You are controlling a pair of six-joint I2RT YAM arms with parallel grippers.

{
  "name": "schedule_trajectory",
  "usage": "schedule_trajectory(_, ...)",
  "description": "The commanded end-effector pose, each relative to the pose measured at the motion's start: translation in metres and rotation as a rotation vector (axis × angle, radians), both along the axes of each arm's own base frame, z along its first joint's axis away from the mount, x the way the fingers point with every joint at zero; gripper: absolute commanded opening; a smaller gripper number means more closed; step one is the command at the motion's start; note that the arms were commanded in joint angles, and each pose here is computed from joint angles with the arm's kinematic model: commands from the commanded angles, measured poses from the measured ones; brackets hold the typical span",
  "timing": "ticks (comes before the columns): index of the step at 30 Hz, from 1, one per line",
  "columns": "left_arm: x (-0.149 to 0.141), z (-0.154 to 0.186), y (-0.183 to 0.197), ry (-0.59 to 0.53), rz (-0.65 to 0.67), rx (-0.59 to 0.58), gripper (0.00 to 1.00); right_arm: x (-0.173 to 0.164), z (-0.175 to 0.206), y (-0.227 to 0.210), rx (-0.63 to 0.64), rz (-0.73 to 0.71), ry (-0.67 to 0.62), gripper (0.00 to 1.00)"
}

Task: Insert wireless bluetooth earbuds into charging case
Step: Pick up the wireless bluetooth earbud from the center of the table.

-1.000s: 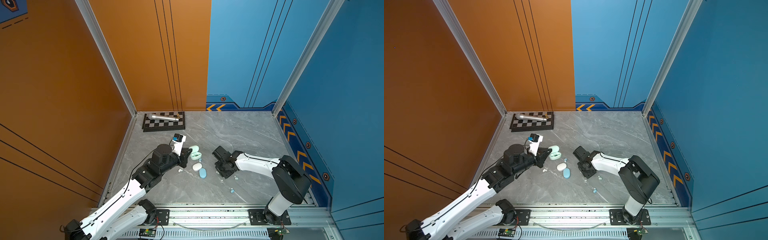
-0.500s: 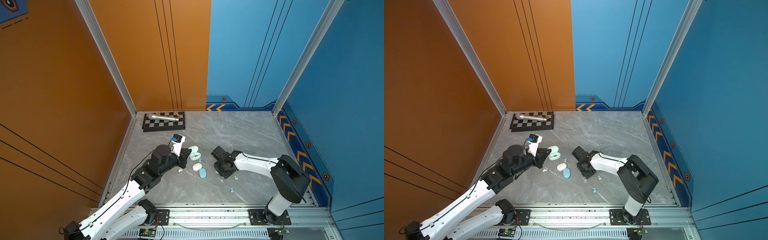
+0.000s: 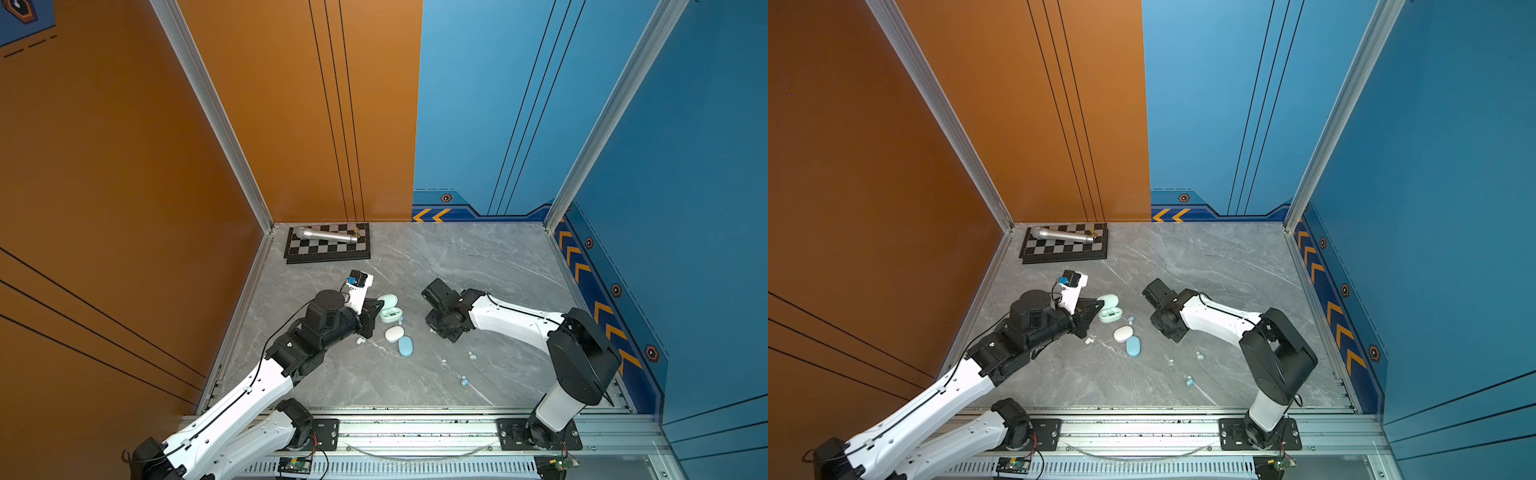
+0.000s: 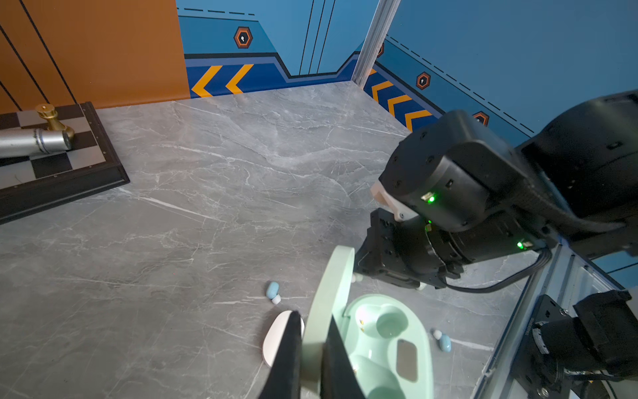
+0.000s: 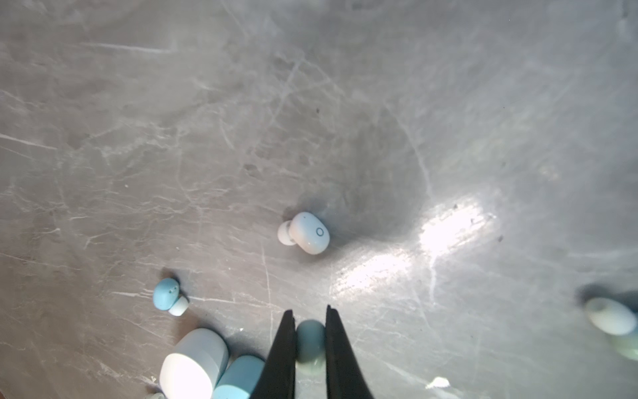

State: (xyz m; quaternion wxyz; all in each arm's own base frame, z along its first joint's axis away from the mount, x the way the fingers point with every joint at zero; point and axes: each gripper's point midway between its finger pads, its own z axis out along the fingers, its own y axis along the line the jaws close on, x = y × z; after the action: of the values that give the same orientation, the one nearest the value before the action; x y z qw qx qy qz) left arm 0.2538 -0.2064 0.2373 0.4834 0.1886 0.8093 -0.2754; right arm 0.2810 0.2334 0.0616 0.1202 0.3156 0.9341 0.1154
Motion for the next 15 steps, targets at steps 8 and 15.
schedule_trajectory(8,-0.005,-0.005,-0.043,-0.168,-0.252,0.044,0.0,0.012,0.076,-0.024,-0.09,0.347,-0.111,0.11)
schedule_trajectory(15,0.001,-0.005,-0.074,-0.255,-0.344,0.08,0.0,0.003,0.116,-0.023,-0.053,0.51,-0.165,0.13)
